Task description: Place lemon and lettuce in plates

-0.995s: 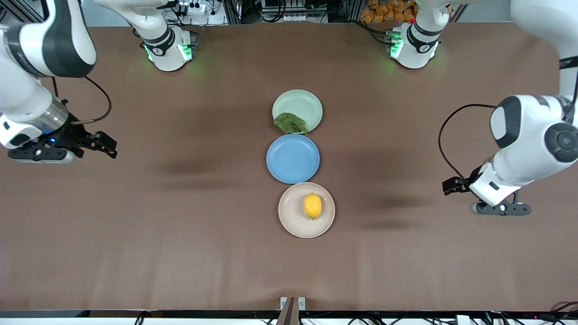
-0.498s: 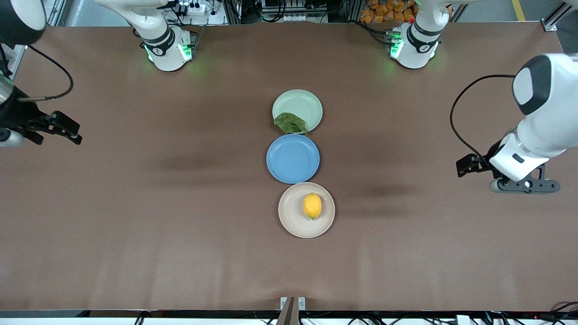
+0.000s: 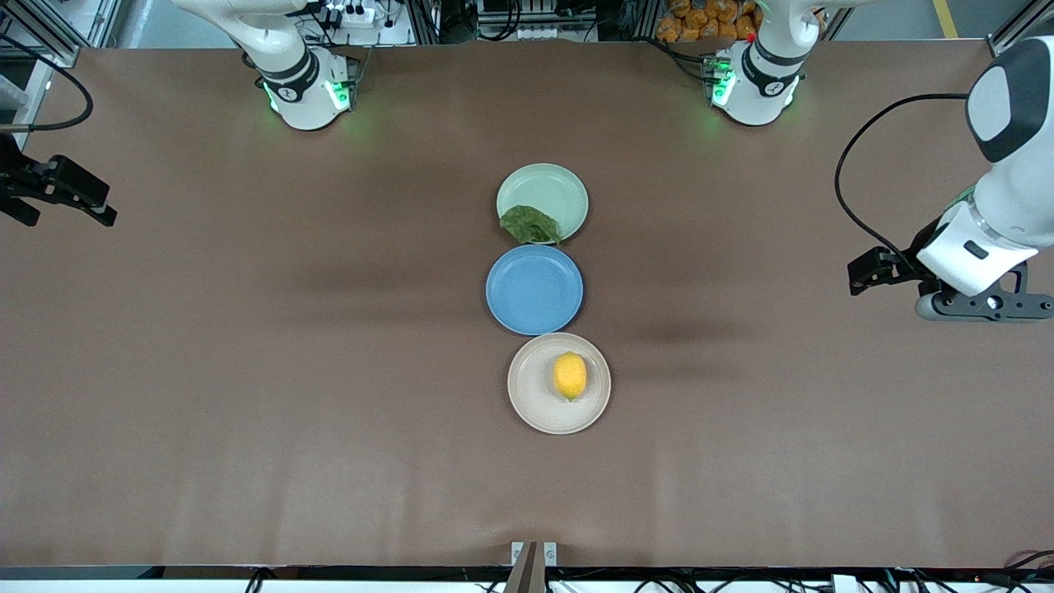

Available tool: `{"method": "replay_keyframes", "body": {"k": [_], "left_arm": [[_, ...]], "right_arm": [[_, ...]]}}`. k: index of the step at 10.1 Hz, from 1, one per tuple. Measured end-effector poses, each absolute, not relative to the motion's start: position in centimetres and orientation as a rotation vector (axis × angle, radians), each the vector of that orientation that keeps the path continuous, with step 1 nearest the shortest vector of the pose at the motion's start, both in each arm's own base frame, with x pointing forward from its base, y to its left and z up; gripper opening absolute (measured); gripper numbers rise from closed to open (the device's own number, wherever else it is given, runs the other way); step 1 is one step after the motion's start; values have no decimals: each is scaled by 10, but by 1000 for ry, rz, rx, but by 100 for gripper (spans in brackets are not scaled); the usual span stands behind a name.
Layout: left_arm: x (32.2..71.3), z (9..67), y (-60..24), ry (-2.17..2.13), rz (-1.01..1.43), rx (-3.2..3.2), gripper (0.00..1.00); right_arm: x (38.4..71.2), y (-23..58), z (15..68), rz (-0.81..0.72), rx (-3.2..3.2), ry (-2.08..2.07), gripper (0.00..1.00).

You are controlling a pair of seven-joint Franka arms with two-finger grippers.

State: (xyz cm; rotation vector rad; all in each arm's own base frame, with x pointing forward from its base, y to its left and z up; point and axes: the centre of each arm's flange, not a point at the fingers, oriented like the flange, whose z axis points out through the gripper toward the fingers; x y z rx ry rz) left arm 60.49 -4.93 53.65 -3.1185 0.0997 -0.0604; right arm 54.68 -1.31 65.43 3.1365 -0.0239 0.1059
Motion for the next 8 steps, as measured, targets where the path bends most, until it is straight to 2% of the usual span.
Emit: {"method": "replay_keyframes", "body": {"k": [8], "left_arm": [[595,570,-51,89,54,-3147,100]], "right_arm": [[544,-13,666,115,3136,-25,100]]}}
